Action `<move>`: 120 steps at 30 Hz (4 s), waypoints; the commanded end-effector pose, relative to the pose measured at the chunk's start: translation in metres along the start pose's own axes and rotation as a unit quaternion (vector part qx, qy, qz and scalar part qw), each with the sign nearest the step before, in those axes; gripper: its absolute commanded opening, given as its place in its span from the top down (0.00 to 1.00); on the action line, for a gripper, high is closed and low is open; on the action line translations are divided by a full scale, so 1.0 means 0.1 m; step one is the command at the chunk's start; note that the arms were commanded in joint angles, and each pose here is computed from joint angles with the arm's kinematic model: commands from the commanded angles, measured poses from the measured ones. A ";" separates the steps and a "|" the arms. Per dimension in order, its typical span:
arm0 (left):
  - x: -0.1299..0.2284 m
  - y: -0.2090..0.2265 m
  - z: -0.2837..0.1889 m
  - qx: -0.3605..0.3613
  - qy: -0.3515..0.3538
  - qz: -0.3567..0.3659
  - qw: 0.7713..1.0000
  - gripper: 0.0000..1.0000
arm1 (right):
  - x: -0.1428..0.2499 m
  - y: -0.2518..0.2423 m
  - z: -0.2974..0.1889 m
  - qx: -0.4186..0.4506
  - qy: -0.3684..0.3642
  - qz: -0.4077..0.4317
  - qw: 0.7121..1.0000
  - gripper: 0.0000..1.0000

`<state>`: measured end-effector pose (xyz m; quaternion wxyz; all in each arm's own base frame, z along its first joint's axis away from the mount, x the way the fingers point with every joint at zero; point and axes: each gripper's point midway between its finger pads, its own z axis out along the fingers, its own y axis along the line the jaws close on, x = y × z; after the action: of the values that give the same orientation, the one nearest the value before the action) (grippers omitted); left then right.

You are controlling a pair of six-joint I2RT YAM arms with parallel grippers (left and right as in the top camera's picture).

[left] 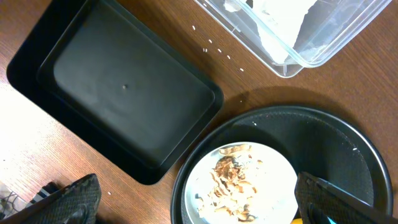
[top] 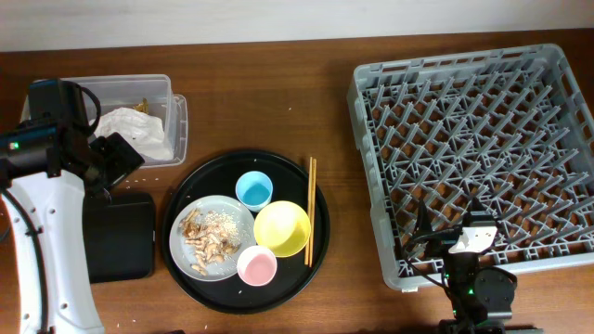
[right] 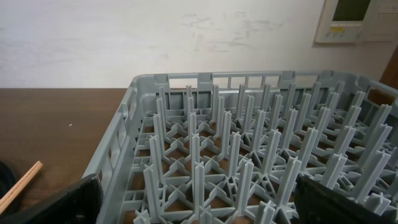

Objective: Sort waste into correct bins and load items into the dishwasher rack

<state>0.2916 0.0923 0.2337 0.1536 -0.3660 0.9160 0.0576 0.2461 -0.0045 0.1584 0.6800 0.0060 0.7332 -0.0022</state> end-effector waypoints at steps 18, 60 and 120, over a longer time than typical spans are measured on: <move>-0.01 0.03 -0.01 -0.005 -0.006 -0.007 1.000 0.01 | -0.05 0.87 -0.24 -0.258 0.049 0.224 0.939 0.01; -0.01 0.03 -0.01 -0.005 -0.006 -0.008 1.000 0.01 | -1.46 1.88 -0.73 -0.333 0.330 0.162 0.868 0.01; -0.01 0.03 -0.01 -0.005 -0.006 -0.008 1.000 0.01 | 0.92 4.02 -0.95 -0.258 0.529 -0.113 0.800 0.59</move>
<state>0.2911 0.0929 0.2330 0.1528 -0.3663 0.9159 0.0596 0.1431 0.3994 0.0746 0.1163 -0.2476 0.9512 0.1424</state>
